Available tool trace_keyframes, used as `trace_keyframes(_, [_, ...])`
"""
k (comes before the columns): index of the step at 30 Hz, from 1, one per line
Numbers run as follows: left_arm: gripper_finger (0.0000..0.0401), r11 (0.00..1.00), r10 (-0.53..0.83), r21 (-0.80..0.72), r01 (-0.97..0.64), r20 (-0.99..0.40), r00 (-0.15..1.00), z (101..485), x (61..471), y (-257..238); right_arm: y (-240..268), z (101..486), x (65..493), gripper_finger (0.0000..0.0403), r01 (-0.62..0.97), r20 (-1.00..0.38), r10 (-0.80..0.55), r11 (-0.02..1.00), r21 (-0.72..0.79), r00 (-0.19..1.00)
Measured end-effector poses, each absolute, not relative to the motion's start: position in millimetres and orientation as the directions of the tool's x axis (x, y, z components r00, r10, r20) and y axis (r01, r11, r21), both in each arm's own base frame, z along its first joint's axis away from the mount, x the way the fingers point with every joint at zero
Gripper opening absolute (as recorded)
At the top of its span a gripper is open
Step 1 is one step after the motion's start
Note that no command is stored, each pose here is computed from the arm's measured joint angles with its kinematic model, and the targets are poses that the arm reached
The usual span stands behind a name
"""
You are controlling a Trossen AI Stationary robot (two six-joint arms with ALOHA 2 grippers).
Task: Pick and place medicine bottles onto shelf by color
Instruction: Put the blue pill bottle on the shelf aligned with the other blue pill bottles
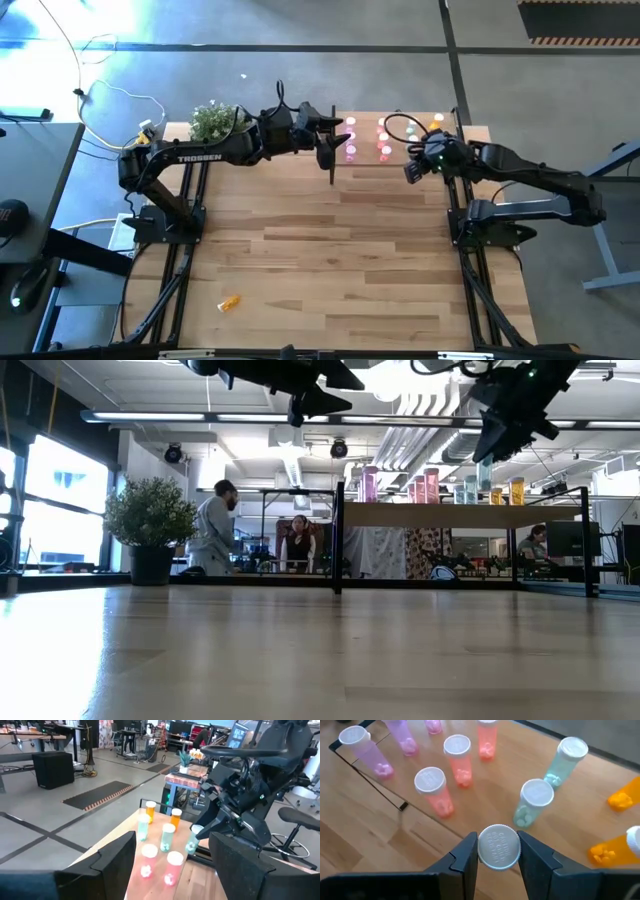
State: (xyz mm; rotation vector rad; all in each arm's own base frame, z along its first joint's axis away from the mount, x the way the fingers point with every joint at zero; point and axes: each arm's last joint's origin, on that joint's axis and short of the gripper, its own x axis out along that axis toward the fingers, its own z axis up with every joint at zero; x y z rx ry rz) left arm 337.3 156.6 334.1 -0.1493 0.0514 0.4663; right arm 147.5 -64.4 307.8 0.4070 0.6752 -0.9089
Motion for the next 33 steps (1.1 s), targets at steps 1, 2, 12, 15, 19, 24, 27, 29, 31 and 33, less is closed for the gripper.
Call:
trace_keyframes(1, [0.0243,0.882,0.444,-0.132,-0.452,-0.084,0.892,334,337,157,-65,308,148,0.0108,0.827,-0.686,-0.586,0.560,0.041,0.431])
trace_keyframes(2, [0.0243,0.882,0.444,-0.132,-0.452,-0.085,0.892,334,337,157,-67,307,149,0.0108,0.827,-0.683,-0.590,0.561,0.037,0.431])
trace_keyframes(12, [0.0243,0.885,0.444,-0.113,-0.452,-0.086,0.892,334,337,157,-83,298,164,0.0108,0.825,-0.711,-0.580,0.565,0.000,0.397])
trace_keyframes(15, [0.0243,0.885,0.444,-0.114,-0.452,-0.086,0.892,334,337,157,-87,296,165,0.0108,0.832,-0.717,-0.586,0.554,-0.017,0.376])
trace_keyframes(19, [0.0243,0.885,0.444,-0.115,-0.452,-0.086,0.892,334,337,157,-89,295,164,0.0108,0.839,-0.718,-0.592,0.544,-0.020,0.367])
trace_keyframes(24, [0.0243,0.885,0.444,-0.116,-0.452,-0.086,0.892,334,337,157,-94,296,163,0.0108,0.846,-0.709,-0.606,0.532,-0.023,0.361])
trace_keyframes(27, [0.0243,0.884,0.444,-0.115,-0.452,-0.086,0.892,334,337,157,-96,297,162,0.0108,0.850,-0.701,-0.616,0.526,-0.026,0.360])
trace_keyframes(29, [0.0243,0.884,0.444,-0.116,-0.452,-0.086,0.892,334,337,157,-97,297,162,0.0108,0.850,-0.704,-0.610,0.526,-0.019,0.362])
trace_keyframes(31, [0.0243,0.885,0.444,-0.110,-0.452,-0.086,0.892,334,337,157,-98,297,161,0.0108,0.850,-0.707,-0.605,0.527,-0.012,0.365])
trace_keyframes(33, [0.0243,0.887,0.445,-0.093,-0.451,-0.086,0.892,334,337,157,-98,297,161,0.0108,0.850,-0.709,-0.603,0.527,-0.009,0.366])
